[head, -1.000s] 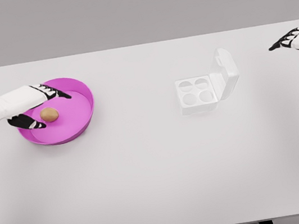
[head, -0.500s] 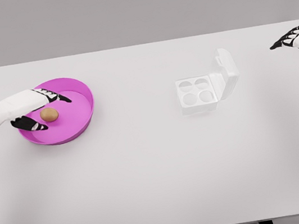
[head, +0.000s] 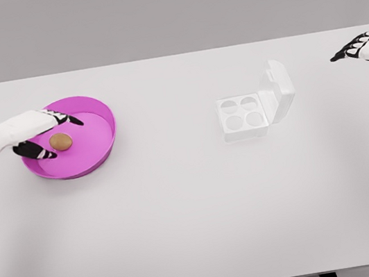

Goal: Pack egg into the box and close the box lid

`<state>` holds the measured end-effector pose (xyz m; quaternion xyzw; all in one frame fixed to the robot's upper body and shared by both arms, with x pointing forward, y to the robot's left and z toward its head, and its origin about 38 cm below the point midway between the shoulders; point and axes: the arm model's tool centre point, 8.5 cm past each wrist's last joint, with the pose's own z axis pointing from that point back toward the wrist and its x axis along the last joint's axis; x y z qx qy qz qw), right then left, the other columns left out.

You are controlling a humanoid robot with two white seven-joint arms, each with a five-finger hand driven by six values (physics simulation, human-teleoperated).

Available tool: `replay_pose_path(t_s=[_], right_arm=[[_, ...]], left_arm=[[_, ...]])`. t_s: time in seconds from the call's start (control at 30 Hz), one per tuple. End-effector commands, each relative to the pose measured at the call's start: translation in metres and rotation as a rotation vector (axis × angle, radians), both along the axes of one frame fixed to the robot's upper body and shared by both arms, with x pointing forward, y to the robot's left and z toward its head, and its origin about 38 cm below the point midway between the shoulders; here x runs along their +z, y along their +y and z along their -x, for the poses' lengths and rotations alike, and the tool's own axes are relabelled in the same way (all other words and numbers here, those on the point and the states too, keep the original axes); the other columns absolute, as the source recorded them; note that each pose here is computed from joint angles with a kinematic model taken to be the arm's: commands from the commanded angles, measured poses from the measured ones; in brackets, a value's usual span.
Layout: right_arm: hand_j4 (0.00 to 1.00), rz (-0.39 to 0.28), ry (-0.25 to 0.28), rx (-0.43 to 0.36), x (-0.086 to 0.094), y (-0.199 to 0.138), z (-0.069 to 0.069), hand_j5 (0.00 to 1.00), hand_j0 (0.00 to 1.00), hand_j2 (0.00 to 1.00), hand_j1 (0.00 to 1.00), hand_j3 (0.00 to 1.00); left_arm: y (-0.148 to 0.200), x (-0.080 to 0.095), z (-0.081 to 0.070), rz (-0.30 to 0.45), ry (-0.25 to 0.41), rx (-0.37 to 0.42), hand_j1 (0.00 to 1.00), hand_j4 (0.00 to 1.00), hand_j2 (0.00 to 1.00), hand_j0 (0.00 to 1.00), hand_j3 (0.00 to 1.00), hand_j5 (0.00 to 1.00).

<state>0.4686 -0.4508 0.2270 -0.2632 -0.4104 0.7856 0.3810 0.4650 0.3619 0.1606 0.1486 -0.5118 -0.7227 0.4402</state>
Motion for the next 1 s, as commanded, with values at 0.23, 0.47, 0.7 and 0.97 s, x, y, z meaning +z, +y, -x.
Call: replay_pose_path(t_s=[0.23,0.47,0.7,0.97], right_arm=[[1.00,-0.006,-0.003,-0.002,0.001,0.000,0.000,1.00,1.00,1.00,1.00,1.00],[1.00,-0.007,-0.003,-0.003,0.001,0.000,0.000,1.00,1.00,1.00,1.00,1.00],[1.00,-0.006,-0.003,-0.005,0.001,-0.001,0.000,1.00,1.00,1.00,1.00,1.00],[1.00,-0.006,-0.003,-0.005,0.001,-0.001,0.000,1.00,1.00,1.00,1.00,1.00]], left_arm=[[0.000,-0.005,-0.001,0.009,0.013,0.010,0.80,0.80,0.80,0.80,0.80,0.80],[0.005,-0.009,-0.002,0.008,0.024,0.026,0.80,0.80,0.80,0.80,0.80,0.80],[0.009,-0.010,-0.003,0.006,0.031,0.039,0.78,0.78,0.78,0.78,0.78,0.78],[0.012,-0.012,-0.003,0.003,0.039,0.048,0.70,0.70,0.70,0.70,0.70,0.70]])
